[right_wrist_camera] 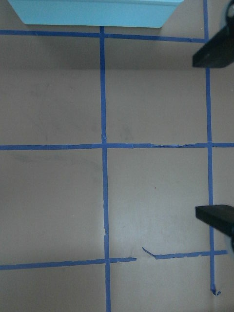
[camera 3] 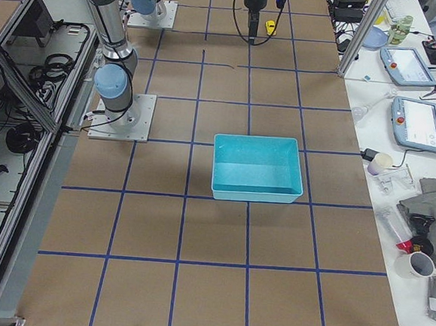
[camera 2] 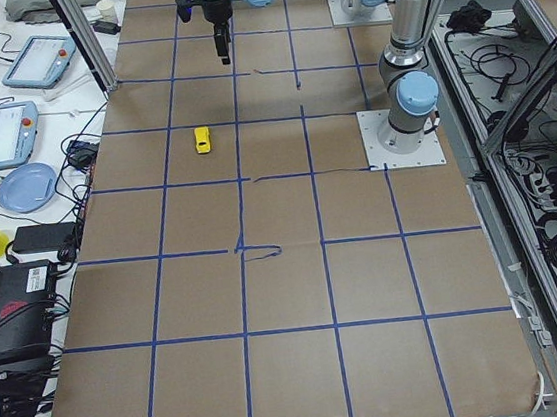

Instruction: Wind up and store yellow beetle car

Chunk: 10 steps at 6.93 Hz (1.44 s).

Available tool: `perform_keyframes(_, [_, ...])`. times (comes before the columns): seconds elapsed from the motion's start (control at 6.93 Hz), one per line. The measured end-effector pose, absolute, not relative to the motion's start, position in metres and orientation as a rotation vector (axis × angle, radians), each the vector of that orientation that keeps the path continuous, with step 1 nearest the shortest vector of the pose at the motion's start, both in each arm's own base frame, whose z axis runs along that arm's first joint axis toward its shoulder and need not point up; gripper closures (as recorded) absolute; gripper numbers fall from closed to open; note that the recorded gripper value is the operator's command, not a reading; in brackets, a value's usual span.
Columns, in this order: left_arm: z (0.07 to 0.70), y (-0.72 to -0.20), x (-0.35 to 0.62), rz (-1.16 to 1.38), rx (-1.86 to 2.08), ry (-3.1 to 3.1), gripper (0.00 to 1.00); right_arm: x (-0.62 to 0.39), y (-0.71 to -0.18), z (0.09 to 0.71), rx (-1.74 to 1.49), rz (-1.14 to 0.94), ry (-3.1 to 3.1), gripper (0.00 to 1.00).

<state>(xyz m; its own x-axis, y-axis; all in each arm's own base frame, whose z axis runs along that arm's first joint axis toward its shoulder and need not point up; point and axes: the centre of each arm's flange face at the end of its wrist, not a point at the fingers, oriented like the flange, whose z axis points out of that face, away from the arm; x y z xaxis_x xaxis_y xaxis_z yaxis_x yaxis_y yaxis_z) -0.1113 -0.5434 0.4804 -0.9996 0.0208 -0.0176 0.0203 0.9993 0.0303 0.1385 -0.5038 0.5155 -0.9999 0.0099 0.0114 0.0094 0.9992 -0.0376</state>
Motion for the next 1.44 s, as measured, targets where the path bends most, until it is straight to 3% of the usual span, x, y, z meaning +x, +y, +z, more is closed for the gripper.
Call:
perform_keyframes(0.87, [0.477, -0.546, -0.112, 0.052, -0.070, 3.128, 0.00, 0.139, -0.504, 0.515, -0.015, 0.057, -3.129, 0.00])
perform_keyframes(1.44, [0.415, -0.584, -0.109, -0.175, -0.799, 3.047, 0.00, 0.139, -0.504, 0.514, -0.011, 0.054, -3.129, 0.00])
